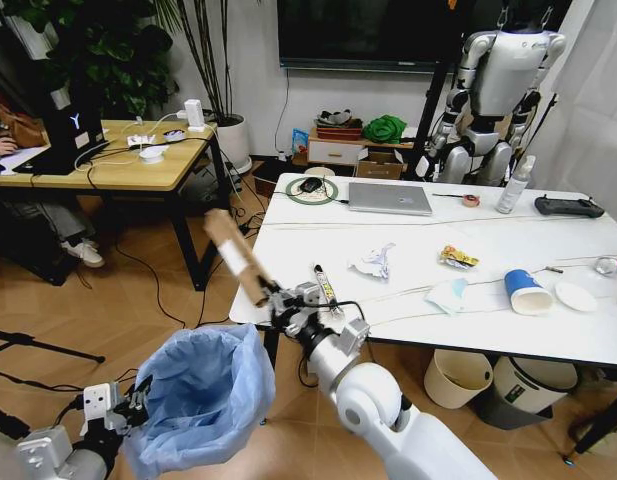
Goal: Pick up the trash bin and place the trash from the table into it.
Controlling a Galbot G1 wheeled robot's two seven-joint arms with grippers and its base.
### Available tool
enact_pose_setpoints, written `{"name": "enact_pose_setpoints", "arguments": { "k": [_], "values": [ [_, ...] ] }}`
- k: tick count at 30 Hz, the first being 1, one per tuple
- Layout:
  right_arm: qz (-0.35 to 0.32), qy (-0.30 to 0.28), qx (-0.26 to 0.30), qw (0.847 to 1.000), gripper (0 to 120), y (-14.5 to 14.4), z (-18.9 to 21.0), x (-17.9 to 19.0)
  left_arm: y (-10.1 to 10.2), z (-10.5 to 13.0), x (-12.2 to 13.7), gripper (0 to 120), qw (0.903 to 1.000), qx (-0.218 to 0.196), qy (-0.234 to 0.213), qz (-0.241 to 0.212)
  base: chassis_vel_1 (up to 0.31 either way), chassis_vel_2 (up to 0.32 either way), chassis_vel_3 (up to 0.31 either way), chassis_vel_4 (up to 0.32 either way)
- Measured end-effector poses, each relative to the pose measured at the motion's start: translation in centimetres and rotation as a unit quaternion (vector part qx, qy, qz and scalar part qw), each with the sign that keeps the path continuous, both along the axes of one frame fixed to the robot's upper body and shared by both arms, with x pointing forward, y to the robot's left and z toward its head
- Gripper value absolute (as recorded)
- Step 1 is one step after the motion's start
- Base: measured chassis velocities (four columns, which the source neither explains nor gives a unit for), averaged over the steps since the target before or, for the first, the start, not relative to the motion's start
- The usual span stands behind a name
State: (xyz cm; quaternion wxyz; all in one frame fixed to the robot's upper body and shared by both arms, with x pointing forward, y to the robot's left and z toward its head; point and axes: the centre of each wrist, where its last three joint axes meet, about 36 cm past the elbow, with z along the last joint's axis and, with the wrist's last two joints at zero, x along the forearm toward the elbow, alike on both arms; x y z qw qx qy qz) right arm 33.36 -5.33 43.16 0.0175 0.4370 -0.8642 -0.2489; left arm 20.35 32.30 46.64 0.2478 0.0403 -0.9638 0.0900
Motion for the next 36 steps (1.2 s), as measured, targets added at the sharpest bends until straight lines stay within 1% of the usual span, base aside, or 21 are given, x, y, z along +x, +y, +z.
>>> {"name": "enact_pose_setpoints", "arguments": {
  "k": [2,3,7,9,16,29,30,32,33,36],
  "values": [
    [0.018,-0.001,0.004,1.000,0,0.1,-0.6,-1.2,0.0,0.2,0.0,0,1.0000,-0.001,-0.002,0.001,0.000,0.000,0.000,0.000],
    [0.018,-0.001,0.004,1.000,0,0.1,-0.6,-1.2,0.0,0.2,0.0,0,1.0000,-0.001,-0.002,0.001,0.000,0.000,0.000,0.000],
    [0.062,0.015,-0.015,0.998,0,-0.3,-3.1,-5.1,0.0,0.6,0.3,0,1.0000,-0.003,-0.007,0.004,0.000,0.000,0.000,0.000],
    [0.071,0.011,-0.025,0.997,0,-0.3,-4.2,-6.0,0.0,0.7,0.3,0,0.9999,-0.004,-0.008,0.005,0.000,0.000,0.000,0.000],
    [0.070,0.007,-0.029,0.997,0,-0.3,-4.6,-6.5,0.1,1.0,0.5,0,0.9999,-0.004,-0.012,0.008,0.000,0.000,0.000,0.000],
    [0.062,0.000,-0.027,0.998,0,0.2,-4.6,-6.3,0.1,1.2,0.6,0,0.9999,-0.005,-0.012,0.010,0.000,0.000,0.000,0.000],
    [0.062,-0.001,-0.028,0.998,4,0.3,-4.6,-6.3,0.0,1.2,0.6,0,0.9999,-0.006,-0.011,0.010,0.000,0.000,0.000,0.000],
    [0.061,-0.004,-0.034,0.998,14,0.4,-4.9,-6.4,-0.1,1.2,0.5,0,0.9999,-0.007,-0.010,0.009,0.000,0.000,0.000,0.000],
    [0.061,-0.004,-0.034,0.998,14,0.4,-4.9,-6.4,-0.1,1.2,0.5,0,0.9999,-0.007,-0.010,0.009,0.000,0.000,0.000,0.000],
    [0.059,-0.004,-0.032,0.998,25,0.6,-4.9,-6.3,-0.1,1.2,0.5,0,0.9999,-0.009,-0.009,0.009,0.000,0.000,0.000,0.000]
  ]
}}
